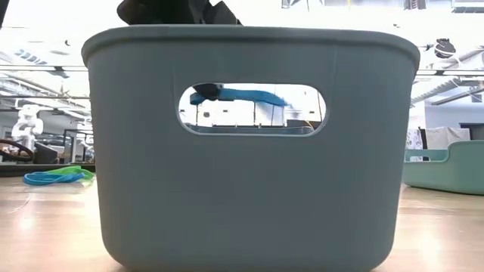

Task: Sort rubber bands into baskets
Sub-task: Put the blue rubber band into the blue bin

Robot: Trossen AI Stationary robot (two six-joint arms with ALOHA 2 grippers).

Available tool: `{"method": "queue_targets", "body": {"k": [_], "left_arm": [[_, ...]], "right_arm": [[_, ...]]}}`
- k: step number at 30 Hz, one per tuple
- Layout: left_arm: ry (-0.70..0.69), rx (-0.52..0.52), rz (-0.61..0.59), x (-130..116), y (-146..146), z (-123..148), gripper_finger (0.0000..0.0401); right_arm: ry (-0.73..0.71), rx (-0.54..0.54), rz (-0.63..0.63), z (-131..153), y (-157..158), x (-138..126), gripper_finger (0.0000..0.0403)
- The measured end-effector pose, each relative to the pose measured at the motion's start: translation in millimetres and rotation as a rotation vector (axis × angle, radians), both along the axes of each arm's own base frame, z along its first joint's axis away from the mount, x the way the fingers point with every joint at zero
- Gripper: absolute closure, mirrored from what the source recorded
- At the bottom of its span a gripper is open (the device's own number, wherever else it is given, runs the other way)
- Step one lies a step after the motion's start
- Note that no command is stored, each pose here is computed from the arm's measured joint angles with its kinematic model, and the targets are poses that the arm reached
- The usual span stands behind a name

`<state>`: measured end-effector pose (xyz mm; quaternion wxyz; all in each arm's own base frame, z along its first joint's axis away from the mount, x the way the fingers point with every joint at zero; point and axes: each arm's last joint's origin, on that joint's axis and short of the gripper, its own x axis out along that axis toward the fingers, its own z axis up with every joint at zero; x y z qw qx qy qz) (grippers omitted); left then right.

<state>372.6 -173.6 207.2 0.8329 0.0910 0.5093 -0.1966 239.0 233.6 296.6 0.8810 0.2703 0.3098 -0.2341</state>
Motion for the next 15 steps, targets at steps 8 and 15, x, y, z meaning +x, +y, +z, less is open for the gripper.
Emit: {"method": "queue_targets", "body": {"k": [8, 15], "left_arm": [[0.014, 0.003, -0.003, -1.2, 0.1, -0.6, 0.0343], [0.016, -0.005, 0.014, -0.7, 0.8, -0.5, 0.0312]], "right_arm": [[0.012, 0.006, 0.025, 0.1, 0.7, 1.5, 0.0266], [0.016, -0.006, 0.037, 0.1, 0.7, 1.3, 0.0266]]}}
